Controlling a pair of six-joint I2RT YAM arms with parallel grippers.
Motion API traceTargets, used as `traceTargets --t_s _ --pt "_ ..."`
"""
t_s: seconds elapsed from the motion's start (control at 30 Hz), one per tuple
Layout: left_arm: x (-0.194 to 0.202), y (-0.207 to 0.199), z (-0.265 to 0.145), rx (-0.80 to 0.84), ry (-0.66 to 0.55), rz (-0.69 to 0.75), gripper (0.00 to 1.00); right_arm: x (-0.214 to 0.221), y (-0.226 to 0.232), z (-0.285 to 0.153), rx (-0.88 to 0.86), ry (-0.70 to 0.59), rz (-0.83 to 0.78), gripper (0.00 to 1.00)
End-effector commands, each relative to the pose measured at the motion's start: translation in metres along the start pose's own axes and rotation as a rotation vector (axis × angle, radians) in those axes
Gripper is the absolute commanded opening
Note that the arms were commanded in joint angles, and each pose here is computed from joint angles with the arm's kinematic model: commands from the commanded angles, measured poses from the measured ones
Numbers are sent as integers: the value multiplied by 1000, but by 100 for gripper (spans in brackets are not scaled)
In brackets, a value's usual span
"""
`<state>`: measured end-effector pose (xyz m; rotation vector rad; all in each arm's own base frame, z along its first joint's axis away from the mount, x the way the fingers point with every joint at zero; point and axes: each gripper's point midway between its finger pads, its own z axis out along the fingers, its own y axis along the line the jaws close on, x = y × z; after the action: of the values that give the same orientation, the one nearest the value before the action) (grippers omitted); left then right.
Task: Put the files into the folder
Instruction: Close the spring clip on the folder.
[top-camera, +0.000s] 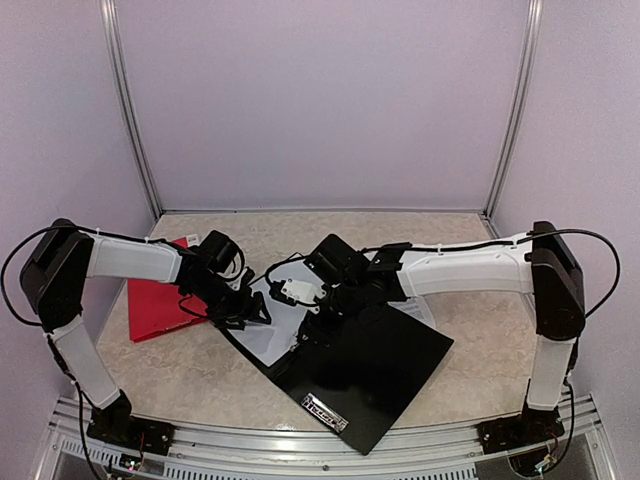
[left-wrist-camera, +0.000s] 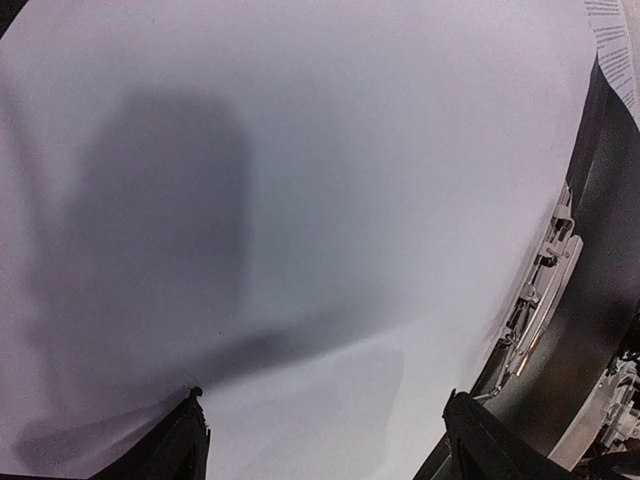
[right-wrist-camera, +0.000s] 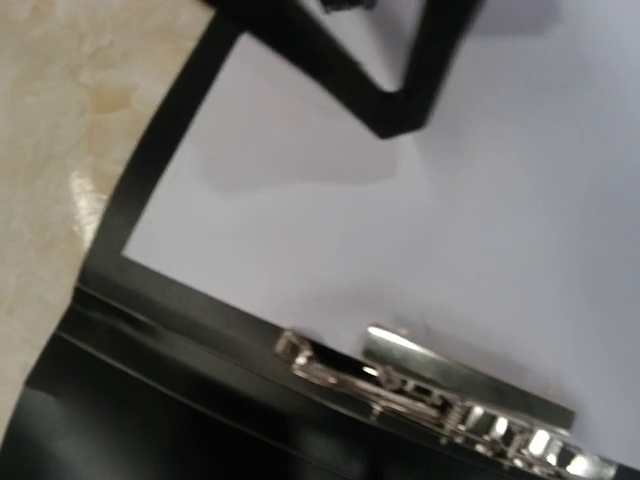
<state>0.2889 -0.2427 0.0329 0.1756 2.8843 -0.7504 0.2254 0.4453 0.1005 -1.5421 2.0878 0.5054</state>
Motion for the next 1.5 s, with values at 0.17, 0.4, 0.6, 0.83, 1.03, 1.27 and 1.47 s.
traceTargets --t_s 0.17,0.4,0.6,0.83,1.03,1.27,1.47 --pt "16 17 15 -25 52 -11 78 9 31 25 -1 102 -201 46" --pt "17 19 17 -31 60 -10 78 16 30 40 22 158 -282 42" --pt "17 21 17 -31 60 -12 78 20 29 47 26 180 -345 42" --pt "17 20 16 -27 61 -11 78 21 26 51 32 197 -404 45" --pt "16 20 17 -24 64 -7 78 13 26 54 26 187 -436 45" --pt "16 20 17 -22 63 -4 78 11 25 64 18 209 -471 44" --pt "16 21 17 -21 65 -6 78 18 21 69 23 241 -502 43"
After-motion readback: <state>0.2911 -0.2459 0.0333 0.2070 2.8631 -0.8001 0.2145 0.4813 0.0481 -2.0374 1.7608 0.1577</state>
